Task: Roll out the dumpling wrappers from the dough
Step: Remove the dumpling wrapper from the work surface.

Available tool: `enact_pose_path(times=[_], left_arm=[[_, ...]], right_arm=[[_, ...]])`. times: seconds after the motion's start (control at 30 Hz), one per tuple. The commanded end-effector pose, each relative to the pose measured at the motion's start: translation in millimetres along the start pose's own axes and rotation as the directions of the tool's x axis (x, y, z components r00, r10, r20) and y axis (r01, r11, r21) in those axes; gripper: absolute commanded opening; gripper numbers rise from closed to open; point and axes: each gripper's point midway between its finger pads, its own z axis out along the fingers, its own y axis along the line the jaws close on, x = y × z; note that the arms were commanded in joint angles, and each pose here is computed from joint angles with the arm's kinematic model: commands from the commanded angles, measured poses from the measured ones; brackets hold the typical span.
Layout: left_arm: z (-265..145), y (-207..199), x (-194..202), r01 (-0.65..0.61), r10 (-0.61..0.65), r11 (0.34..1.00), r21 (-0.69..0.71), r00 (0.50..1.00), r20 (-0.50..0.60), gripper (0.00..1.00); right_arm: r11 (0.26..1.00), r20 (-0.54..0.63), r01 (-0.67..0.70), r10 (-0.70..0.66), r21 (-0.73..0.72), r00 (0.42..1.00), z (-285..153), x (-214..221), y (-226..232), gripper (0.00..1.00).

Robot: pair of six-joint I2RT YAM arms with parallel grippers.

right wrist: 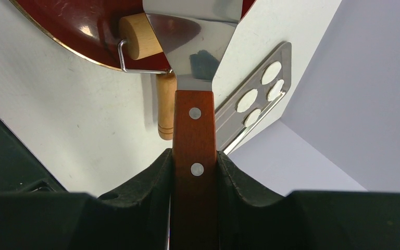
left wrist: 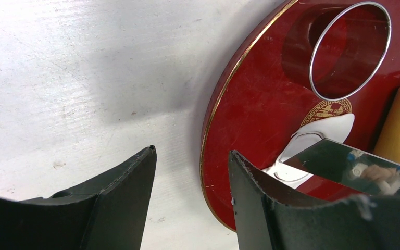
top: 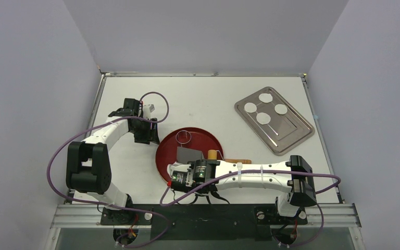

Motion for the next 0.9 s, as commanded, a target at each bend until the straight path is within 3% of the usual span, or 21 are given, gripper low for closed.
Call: enact_pose_path(times=[0.0, 0.87], left_arm=[[-11, -1, -14, -0.015, 0.015, 1.0, -0.004, 0.998, 0.067, 0.5], [-10, -1, -15, -0.018, 0.018, 1.0, -0.004, 0.997, 0.07, 0.5]], right_arm=[[0.999, 0.029, -0.02, 0.018, 0.049, 0.999, -4, -6, -9, 0.0], [0.999, 0.05, 0.02, -0.023, 0.048, 0.998, -3, -28, -7, 0.0]])
